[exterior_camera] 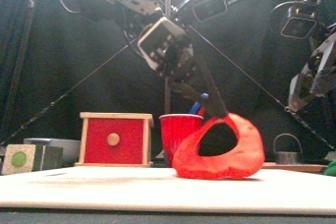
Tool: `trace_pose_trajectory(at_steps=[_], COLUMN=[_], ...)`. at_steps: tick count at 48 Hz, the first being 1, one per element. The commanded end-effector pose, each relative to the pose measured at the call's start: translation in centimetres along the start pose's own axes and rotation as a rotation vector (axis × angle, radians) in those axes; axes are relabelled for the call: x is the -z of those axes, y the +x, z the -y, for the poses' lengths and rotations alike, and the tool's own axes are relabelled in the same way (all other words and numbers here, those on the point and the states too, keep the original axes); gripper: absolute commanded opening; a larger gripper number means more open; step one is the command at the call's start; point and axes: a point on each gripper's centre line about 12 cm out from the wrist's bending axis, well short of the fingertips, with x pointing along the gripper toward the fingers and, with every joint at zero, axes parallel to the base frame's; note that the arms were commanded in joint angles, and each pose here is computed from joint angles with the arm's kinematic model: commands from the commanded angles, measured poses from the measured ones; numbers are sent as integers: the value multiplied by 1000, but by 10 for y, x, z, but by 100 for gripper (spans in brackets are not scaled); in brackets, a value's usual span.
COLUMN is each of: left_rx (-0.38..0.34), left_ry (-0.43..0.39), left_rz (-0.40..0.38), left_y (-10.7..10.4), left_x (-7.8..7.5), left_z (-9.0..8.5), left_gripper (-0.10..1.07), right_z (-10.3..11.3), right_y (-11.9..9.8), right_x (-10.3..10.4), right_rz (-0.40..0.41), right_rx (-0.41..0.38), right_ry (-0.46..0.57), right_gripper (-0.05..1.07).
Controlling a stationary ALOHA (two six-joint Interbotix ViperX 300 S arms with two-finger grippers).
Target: Place excess dough into bowl
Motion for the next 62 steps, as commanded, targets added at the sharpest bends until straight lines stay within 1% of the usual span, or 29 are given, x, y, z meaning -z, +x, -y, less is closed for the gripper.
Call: trace_pose_trajectory(at_steps=[1, 2, 5, 12, 19, 22, 25, 29, 34, 39, 43, 48, 52, 55, 59, 62], left_rx=[-22, -25, -27, -41, -85, -116, -143, -169, -171, -163, -146, -110, -86, -68, -54, -50], left_ry=[5, 7, 5, -15, -31, -33, -35, -35, -37, -45, -49, -22, -1, 7, 7, 6], left_rz=[78, 91, 103, 159, 227, 251, 272, 281, 257, 208, 163, 95, 40, -9, -57, -75], left_y=[-27, -33, -40, -69, -87, -87, -82, -70, -50, -25, -8, 8, 18, 25, 31, 34], left_x=[-22, -25, -27, -31, -25, -17, -11, -3, 4, 8, 5, 1, -3, -3, -2, -2], left_z=[-2, -1, 0, 1, 1, -1, -2, -3, -3, -12, -21, -30, -38, -47, -56, -62], left_gripper=[64, 64, 64, 64, 64, 64, 64, 65, 66, 67, 68, 69, 72, 74, 78, 81], right_z=[-1, -1, -1, -1, -1, -1, -1, 1, 1, 1, 1, 2, 2, 2, 2, 3], right_y=[-1, -1, -1, -1, -1, -1, -1, -1, -1, -1, -1, -1, -1, -1, 0, -1], right_x=[-4, -4, -4, -4, -5, -7, -7, -8, -7, -7, -7, -5, -5, -3, -2, 0], right_rz=[9, 9, 8, 8, 11, 14, 16, 18, 16, 16, 16, 11, 10, 5, 2, 1], right_rx=[-1, -1, -1, -1, -2, -2, 0, 4, 7, 6, 7, 8, 8, 9, 10, 9], right_ry=[4, 5, 5, 4, 4, 2, 4, 8, 9, 10, 11, 13, 13, 13, 16, 20], right_gripper=[91, 91, 91, 91, 91, 91, 91, 91, 91, 91, 91, 91, 91, 91, 91, 91])
